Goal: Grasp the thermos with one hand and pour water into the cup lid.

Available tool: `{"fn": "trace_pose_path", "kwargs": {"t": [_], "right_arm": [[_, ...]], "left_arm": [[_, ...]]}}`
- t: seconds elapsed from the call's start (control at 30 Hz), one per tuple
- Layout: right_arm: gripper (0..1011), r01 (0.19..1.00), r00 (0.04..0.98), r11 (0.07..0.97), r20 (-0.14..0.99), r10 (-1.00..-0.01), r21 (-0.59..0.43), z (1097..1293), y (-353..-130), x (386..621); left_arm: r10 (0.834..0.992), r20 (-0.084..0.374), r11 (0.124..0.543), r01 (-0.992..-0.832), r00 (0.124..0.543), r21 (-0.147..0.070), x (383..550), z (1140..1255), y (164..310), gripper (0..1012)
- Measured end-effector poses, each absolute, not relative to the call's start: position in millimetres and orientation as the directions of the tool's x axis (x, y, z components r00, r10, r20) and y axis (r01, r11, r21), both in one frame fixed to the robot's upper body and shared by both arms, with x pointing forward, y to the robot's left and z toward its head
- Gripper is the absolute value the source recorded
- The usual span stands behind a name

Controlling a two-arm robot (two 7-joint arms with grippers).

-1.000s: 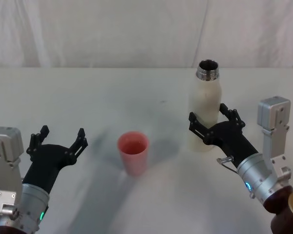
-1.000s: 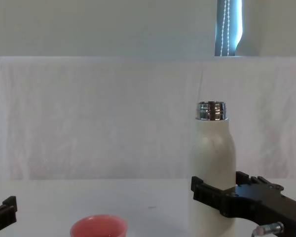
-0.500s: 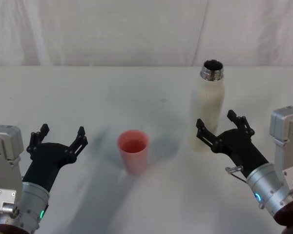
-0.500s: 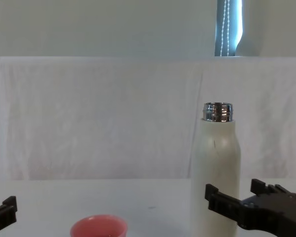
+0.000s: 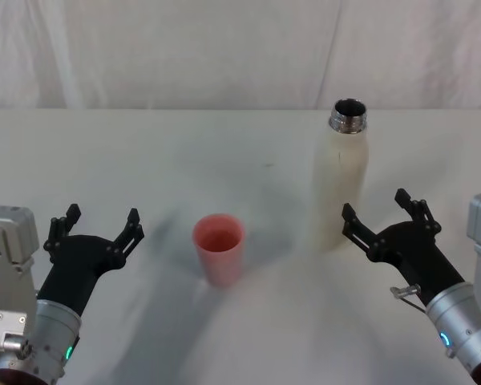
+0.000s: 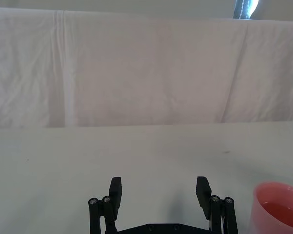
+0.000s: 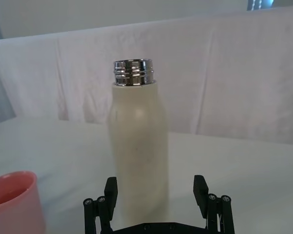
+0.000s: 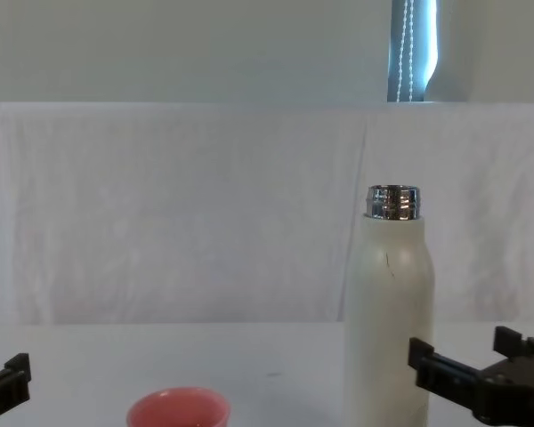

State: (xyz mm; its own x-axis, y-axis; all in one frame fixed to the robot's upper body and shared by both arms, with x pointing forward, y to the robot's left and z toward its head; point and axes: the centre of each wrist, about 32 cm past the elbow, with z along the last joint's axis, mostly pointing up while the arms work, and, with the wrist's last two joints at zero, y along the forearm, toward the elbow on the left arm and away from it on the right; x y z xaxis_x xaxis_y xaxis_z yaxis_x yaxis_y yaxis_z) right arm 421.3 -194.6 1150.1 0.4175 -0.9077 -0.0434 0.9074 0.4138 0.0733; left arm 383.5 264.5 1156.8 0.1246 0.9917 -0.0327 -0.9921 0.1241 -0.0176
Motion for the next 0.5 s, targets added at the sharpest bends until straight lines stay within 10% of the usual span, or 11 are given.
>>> {"fn": "trace_pose_path", "kwargs": {"t": [0.5], "right_arm": [[1001, 0.935, 0.349, 0.348, -0.007, -0.937, 0.076, 1143.6, -203, 404]], "left_arm": [[0.992, -0.033, 0.124, -0.992, 0.125, -0.018, 383.5, 1156.8, 264.5, 1001]]}}
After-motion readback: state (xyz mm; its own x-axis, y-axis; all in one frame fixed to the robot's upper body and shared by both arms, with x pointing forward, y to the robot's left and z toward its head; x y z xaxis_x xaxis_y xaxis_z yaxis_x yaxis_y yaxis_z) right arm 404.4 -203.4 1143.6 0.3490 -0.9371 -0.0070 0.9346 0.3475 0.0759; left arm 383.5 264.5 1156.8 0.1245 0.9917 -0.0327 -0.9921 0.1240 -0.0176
